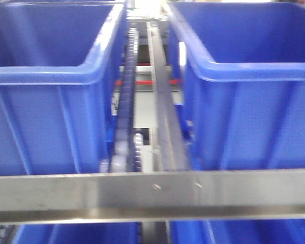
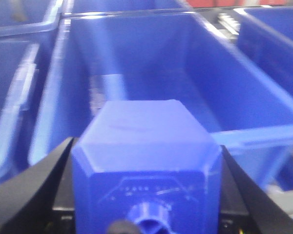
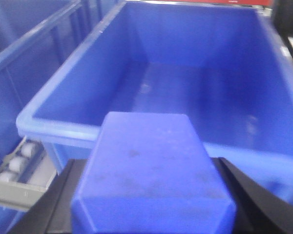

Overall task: Pick and sort blue part to right shelf
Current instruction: 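Move the left gripper with its blue part over an open blue bin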

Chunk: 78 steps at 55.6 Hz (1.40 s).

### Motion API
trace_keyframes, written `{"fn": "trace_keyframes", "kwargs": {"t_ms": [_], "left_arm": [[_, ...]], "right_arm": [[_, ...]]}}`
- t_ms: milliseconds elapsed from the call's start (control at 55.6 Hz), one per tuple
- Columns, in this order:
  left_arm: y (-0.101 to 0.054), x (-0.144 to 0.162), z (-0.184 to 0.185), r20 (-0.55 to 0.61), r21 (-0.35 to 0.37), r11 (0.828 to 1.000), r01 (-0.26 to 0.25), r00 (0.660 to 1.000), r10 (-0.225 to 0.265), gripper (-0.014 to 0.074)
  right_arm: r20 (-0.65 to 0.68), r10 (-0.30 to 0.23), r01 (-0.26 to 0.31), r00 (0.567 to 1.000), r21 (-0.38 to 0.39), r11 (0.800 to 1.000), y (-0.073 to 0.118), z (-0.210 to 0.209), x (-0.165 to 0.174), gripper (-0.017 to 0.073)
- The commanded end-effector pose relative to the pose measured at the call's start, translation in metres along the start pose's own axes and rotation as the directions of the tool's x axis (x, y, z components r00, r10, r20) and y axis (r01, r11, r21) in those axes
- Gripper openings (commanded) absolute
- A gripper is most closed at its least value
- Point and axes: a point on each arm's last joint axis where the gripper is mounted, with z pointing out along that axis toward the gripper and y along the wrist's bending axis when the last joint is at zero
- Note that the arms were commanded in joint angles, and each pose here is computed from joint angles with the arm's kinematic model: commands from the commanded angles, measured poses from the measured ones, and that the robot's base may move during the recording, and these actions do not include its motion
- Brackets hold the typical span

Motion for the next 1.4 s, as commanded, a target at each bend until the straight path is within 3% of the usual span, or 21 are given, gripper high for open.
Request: {"fn": "trace_keyframes", "kwargs": {"t_ms": [0,1384], "left_arm": [[0.0002,-0.0131,-0.0089,0.130,0.016,1.000,0.004,0.992,-0.006,0.0281],[-0.0014,-0.0187,-0.0044,0.124,0.021,1.000,-0.003,0.992,0.001,0.0281]], "right_arm": [[0.103,-0.021,0.022,0.994,-0.006,1.000,0.0012,-0.0015,-0.0175,0.0205],[0.103,-0.021,0.022,0.994,-0.006,1.000,0.0012,-0.0015,-0.0175,0.0205]]}}
